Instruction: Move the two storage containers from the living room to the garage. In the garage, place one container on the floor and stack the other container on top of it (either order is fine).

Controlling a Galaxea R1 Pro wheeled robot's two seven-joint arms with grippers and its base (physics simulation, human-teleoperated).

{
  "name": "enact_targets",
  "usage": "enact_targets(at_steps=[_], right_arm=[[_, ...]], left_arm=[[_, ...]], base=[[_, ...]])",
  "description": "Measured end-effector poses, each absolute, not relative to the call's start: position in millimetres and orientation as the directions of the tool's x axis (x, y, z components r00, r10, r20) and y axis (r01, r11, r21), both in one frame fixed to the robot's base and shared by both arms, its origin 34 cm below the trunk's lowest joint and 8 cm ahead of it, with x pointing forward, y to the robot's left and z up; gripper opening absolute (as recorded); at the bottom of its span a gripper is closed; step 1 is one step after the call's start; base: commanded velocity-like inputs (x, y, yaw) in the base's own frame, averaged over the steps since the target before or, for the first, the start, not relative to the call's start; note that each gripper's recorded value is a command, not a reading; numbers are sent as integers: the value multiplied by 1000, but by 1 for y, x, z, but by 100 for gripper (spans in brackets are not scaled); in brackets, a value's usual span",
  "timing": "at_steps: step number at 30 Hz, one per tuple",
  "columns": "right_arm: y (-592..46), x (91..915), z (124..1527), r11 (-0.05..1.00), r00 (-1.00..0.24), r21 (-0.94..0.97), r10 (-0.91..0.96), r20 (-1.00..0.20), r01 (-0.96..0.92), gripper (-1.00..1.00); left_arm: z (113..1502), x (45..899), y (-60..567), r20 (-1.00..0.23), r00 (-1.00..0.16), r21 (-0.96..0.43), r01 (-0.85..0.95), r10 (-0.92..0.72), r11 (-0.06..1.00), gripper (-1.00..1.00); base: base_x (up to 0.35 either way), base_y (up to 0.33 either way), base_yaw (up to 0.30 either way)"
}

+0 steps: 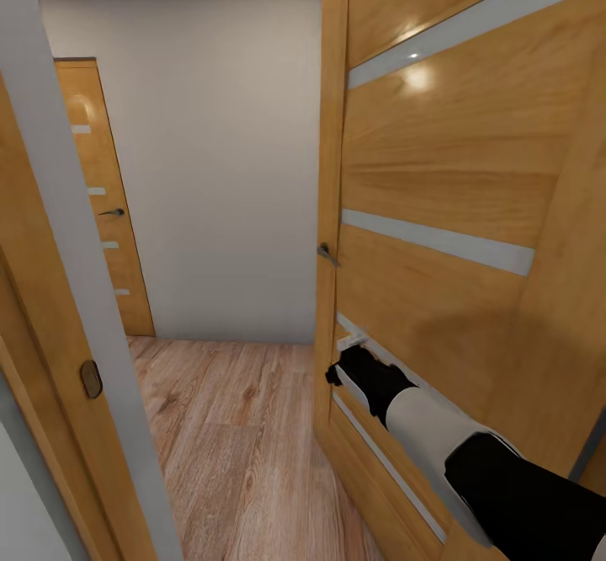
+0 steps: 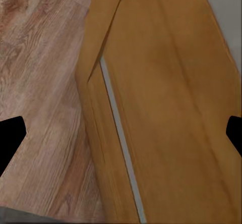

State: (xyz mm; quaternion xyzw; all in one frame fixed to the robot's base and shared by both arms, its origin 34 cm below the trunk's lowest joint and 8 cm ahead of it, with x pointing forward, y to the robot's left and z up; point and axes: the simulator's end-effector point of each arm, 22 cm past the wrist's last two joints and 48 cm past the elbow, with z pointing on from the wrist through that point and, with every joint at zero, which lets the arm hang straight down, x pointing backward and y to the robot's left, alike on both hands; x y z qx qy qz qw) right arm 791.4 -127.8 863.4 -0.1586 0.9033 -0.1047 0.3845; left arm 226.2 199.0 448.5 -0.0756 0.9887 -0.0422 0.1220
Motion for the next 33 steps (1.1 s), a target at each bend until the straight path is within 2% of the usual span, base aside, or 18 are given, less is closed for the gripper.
enact_targets(at_steps=[8, 15, 33], right_arm=[[-131, 790, 834, 943, -635, -252, -334, -696, -219, 100], [-105, 785, 830, 935, -625, -173, -337, -704, -309, 100], [-98, 782, 830, 935, -630, -142, -325, -706, -324, 100]], left_arm=[[448, 226, 200, -234, -959, -101, -140, -160, 985, 100], [448, 226, 200, -234, -959, -100, -140, -160, 985, 100], [448, 226, 200, -234, -959, -100, -140, -160, 985, 100]], base=[[0, 0, 0], [0, 0, 0], [0, 0, 0]])
